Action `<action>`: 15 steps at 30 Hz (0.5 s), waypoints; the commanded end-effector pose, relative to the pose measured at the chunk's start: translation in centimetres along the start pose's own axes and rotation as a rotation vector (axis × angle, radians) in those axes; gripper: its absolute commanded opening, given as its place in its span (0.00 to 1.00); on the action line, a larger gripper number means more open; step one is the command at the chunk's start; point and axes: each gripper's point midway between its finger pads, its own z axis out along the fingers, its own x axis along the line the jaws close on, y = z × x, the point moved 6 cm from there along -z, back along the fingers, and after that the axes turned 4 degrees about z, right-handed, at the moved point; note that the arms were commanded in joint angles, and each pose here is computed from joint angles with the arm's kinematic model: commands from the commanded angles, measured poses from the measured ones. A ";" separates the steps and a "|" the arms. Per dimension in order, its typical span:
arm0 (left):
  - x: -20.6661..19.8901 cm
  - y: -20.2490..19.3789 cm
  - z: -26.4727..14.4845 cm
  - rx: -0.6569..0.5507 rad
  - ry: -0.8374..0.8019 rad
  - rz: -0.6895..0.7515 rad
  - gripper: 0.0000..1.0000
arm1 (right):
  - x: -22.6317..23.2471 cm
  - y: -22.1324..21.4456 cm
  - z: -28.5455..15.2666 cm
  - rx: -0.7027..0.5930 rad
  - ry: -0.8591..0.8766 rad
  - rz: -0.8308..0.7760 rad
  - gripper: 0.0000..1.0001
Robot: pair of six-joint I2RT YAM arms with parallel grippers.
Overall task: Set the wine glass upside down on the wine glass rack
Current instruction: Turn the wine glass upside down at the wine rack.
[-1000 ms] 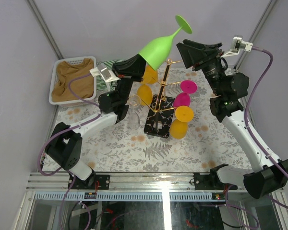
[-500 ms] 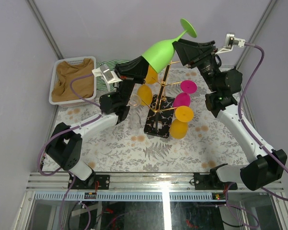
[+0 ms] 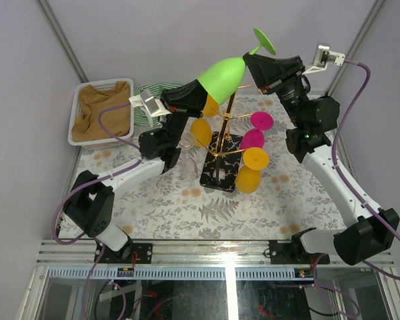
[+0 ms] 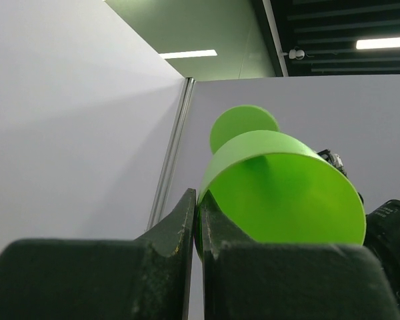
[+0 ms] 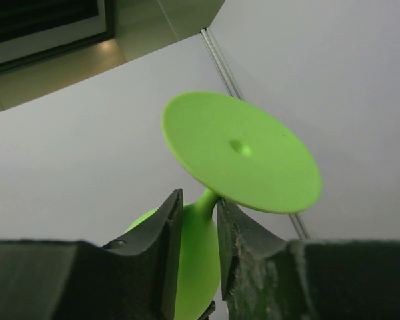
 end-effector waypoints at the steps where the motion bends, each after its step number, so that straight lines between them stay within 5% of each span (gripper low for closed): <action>1: -1.3 2.1 1.0 -0.092 -0.050 0.021 0.00 | 1.8 1.2 0.6 -0.020 0.079 -0.044 0.21; 4: -1.2 2.1 1.1 -0.093 -0.045 0.031 0.01 | 1.5 1.0 0.6 -0.014 0.068 -0.044 0.02; 10: -1.2 2.1 1.1 -0.092 -0.046 0.043 0.07 | 1.0 0.9 0.5 -0.014 0.043 -0.060 0.00; 15: -1.1 2.1 0.7 -0.082 -0.040 0.069 0.41 | 0.8 1.2 0.5 -0.019 0.015 -0.101 0.00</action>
